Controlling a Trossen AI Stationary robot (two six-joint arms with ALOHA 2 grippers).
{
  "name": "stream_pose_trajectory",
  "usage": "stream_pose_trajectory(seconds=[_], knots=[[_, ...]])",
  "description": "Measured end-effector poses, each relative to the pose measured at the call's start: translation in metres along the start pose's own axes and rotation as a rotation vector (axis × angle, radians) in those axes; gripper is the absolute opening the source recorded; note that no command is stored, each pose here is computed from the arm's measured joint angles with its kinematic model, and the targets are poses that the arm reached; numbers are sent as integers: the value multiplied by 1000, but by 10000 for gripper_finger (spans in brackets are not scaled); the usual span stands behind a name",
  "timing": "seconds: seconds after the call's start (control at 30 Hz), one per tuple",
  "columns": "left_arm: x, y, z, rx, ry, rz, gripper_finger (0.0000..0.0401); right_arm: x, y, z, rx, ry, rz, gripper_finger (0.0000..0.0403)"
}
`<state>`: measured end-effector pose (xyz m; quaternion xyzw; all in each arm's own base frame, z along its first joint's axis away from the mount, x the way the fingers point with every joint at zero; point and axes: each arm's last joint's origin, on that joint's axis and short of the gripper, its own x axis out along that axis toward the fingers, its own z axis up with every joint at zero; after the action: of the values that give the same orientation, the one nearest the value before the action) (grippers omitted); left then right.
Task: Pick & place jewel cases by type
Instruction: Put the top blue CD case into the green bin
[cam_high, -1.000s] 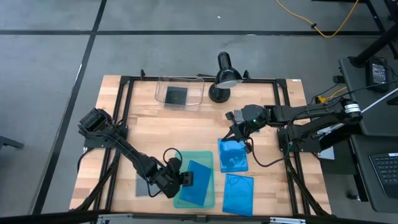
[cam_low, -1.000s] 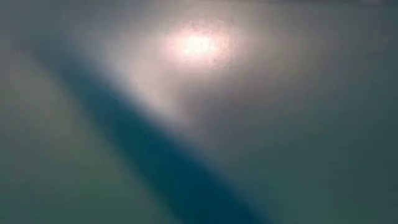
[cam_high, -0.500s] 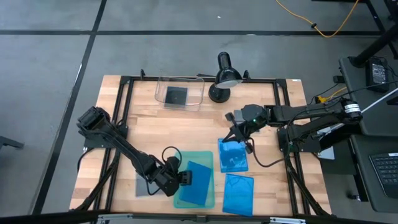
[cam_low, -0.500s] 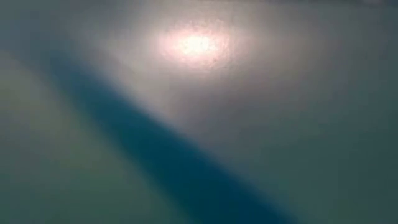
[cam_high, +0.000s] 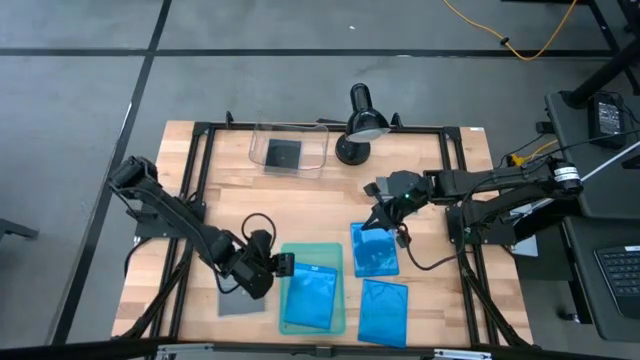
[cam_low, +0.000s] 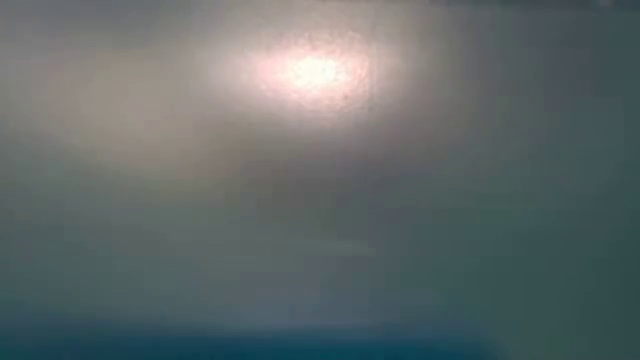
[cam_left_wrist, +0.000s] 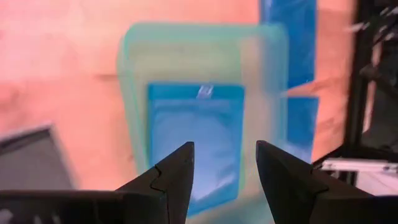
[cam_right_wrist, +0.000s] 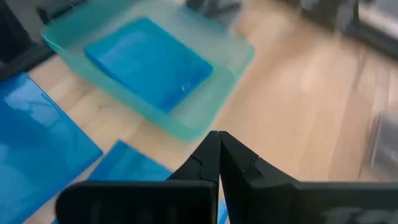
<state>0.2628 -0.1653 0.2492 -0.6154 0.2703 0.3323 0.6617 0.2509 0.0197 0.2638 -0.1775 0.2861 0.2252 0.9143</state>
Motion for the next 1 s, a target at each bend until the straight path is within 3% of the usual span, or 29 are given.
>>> stream_pose_trajectory(seconds=[0.27, 0.4, 0.57, 0.7, 1.0], knots=[[4, -4, 17, 129, -106, 7, 152, -1, 3, -13, 224, 156, -47, 10], [4, -3, 30, 236, -142, 66, 105, 3, 9, -27, 349, 221, -40, 10], [2, -5, 51, 364, -183, 124, 15, 11, 19, -52, 545, 308, -38, 10], [-1, -8, 69, 453, -201, 158, 3, 12, 29, -68, 678, 405, -33, 8], [-11, -17, 104, 608, -211, 169, 1, 15, 48, -70, 696, 476, 16, 6]])
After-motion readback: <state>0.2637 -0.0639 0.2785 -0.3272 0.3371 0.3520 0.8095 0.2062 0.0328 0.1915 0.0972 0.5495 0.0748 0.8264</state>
